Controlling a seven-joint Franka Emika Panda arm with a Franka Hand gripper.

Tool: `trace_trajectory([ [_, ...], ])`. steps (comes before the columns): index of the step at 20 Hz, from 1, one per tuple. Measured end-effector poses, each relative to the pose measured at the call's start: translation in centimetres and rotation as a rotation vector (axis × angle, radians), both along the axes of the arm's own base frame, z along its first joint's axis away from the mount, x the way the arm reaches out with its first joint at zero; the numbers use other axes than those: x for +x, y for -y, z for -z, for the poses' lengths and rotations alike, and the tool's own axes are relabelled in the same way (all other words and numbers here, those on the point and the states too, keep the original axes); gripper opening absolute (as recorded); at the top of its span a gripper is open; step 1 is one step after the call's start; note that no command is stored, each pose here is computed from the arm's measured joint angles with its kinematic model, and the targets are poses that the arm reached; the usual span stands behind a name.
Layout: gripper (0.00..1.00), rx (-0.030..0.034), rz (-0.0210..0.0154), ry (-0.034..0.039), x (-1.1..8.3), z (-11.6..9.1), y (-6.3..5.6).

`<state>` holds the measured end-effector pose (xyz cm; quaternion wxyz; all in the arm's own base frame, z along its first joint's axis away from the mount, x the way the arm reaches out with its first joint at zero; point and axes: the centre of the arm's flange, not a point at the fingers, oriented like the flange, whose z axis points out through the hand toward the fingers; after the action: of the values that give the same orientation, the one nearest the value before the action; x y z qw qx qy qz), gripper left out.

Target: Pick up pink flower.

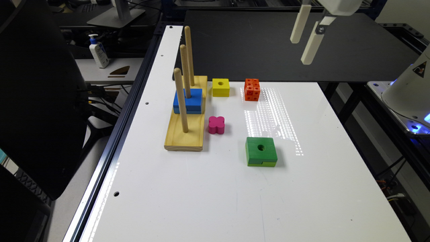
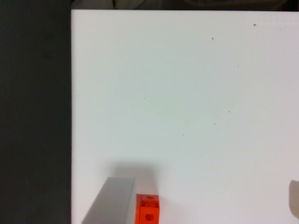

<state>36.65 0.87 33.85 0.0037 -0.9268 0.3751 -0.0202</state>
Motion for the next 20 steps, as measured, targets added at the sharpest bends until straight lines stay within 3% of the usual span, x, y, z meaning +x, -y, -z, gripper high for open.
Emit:
trace_trajectory([
  [7,1.00,0.0003,-0.0029,-0.0020,1.30,-0.1,-0.7],
  [10,1.00,0.0058,-0.0042,-0.0001,2.05,-0.3,-1.3],
  [15,1.00,0.0028,-0.0029,-0.0055,3.63,-0.1,-2.8],
  [20,1.00,0.0071,-0.0033,-0.0062,5.27,-0.2,-3.2],
])
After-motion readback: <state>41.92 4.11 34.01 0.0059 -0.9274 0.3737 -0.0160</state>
